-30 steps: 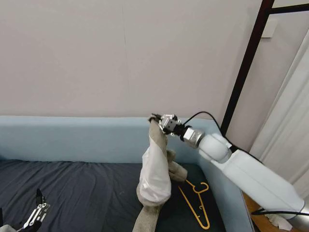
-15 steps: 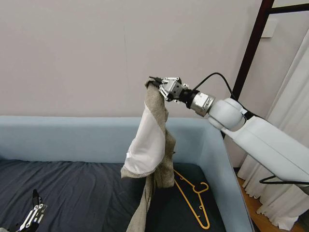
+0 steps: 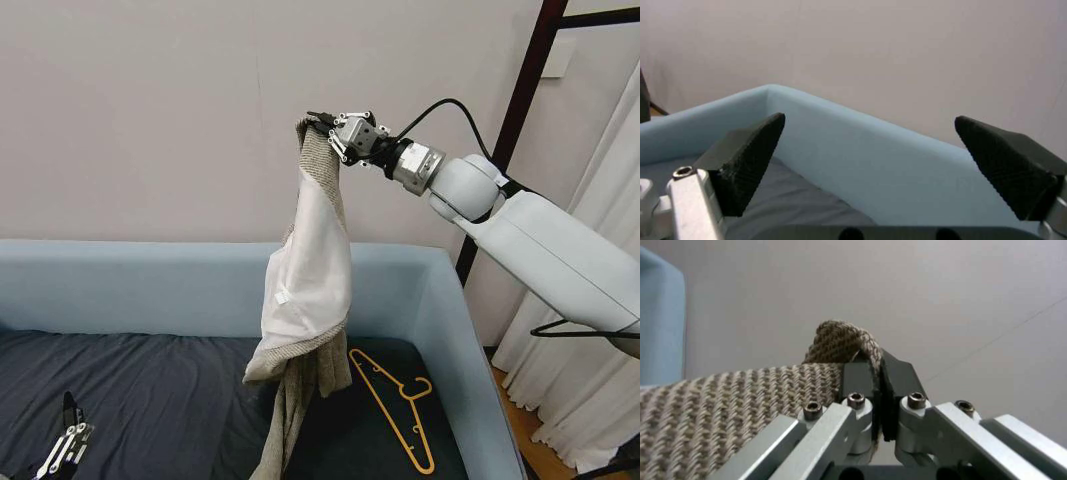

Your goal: Pick up the clothes from the sofa and hang them on the clothes hanger.

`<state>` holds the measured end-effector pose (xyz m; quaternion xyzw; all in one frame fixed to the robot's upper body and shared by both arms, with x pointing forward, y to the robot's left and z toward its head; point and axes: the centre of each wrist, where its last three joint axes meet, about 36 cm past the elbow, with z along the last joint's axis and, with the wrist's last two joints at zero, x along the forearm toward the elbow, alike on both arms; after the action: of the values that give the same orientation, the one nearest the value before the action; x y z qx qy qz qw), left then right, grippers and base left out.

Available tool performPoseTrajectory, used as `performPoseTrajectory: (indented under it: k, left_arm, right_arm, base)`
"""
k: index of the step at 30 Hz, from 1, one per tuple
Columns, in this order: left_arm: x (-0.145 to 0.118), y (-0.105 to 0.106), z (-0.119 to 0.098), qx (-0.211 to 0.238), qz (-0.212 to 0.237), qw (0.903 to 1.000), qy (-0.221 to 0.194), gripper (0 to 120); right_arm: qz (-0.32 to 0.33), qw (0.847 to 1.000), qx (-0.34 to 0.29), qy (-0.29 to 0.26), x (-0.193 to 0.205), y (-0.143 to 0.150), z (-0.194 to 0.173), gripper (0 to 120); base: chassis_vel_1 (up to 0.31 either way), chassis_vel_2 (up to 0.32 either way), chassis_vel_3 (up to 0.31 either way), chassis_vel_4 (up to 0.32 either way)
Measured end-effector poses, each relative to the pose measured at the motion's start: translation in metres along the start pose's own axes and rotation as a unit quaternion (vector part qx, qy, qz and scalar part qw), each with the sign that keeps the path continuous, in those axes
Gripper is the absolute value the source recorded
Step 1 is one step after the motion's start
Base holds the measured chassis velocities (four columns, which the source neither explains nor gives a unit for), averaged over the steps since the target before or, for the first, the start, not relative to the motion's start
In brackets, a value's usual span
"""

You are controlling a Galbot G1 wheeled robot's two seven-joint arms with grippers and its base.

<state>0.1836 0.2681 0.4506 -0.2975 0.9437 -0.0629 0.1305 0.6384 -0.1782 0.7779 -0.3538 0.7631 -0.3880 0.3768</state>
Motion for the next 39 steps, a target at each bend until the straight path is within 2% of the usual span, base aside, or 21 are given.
performPoseTrajectory:
  k: [4,7,9,12,14,18,19,22,23,25,27,28,30,34,36,39]
  left_arm:
    - [-0.001,0.001,0.004,-0.001,-0.003,1.0000,0.001,100]
    - [-0.002,0.000,0.005,-0.001,-0.003,1.0000,0.003,100]
    - [-0.002,-0.001,0.007,0.001,-0.003,1.0000,0.005,100]
    - [-0.002,-0.002,0.008,0.002,-0.002,1.0000,0.007,100]
    - [-0.002,-0.002,0.009,0.002,-0.002,1.0000,0.008,100]
    - [0.000,0.002,0.016,-0.007,0.000,0.9998,0.018,100]
    - [0.000,0.002,0.016,-0.007,0.000,0.9998,0.018,100]
    - [0.003,0.012,0.039,-0.032,0.009,0.9981,0.053,100]
    - [0.003,0.012,0.039,-0.032,0.009,0.9981,0.053,100]
    - [0.005,0.019,0.058,-0.046,0.014,0.9955,0.082,100]
    - [0.003,0.023,0.072,-0.052,0.030,0.9930,0.102,100]
    - [0.003,0.023,0.072,-0.052,0.030,0.9930,0.102,100]
    - [-0.006,0.028,0.085,-0.055,0.057,0.9906,0.111,100]
    - [-0.019,0.032,0.092,-0.046,0.094,0.9878,0.115,100]
    - [-0.036,0.049,0.101,-0.034,0.164,0.9807,0.100,100]
    - [-0.046,0.064,0.110,-0.035,0.205,0.9747,0.083,100]
  right_arm:
    - [0.005,0.998,-0.005,-0.062,-0.011,-0.028,-0.031,0]
    - [-0.008,0.996,-0.003,-0.093,-0.013,-0.033,-0.048,0]
    - [-0.034,0.992,0.007,-0.118,-0.013,-0.028,-0.061,0]
    - [-0.057,0.991,0.010,-0.120,-0.006,-0.013,-0.059,0]
    - [-0.079,0.991,0.009,-0.106,0.005,0.013,-0.047,0]
    - [-0.122,0.992,0.024,-0.030,0.053,0.092,0.006,0]
    - [-0.122,0.992,0.024,-0.030,0.053,0.092,0.006,0]
    - [-0.136,0.990,0.029,0.027,0.096,0.136,0.044,0]
    - [-0.136,0.990,0.029,0.027,0.096,0.136,0.044,0]
    - [-0.137,0.989,0.032,0.054,0.121,0.152,0.056,0]
    - [-0.138,0.988,0.033,0.065,0.138,0.164,0.059,0]
    - [-0.138,0.988,0.033,0.065,0.138,0.164,0.059,0]
    - [-0.136,0.988,0.030,0.066,0.150,0.174,0.057,0]
    - [-0.130,0.990,0.020,0.059,0.156,0.184,0.050,0]
    - [-0.120,0.992,0.008,0.036,0.147,0.196,0.042,0]
    - [-0.113,0.993,-0.002,0.011,0.131,0.205,0.036,0]
  base:
    - [0.000,0.000,0.000,0.000]
    - [0.000,0.000,0.000,0.000]
    - [0.000,0.000,0.000,0.000]
    - [0.000,0.000,0.000,0.000]
    - [0.000,0.000,0.000,0.000]
    - [0.000,0.000,0.000,0.000]
    - [0.000,0.000,0.000,0.000]
    - [0.000,0.000,0.000,0.000]
    - [0.000,0.000,0.000,0.000]
    - [0.000,0.000,0.000,0.000]
    - [0.000,0.000,0.000,0.000]
    - [0.000,0.000,0.000,0.000]
    - [0.000,0.000,0.000,0.000]
    - [0.000,0.000,0.000,0.000]
    - [0.000,0.000,0.000,0.000]
    - [0.000,0.000,0.000,0.000]
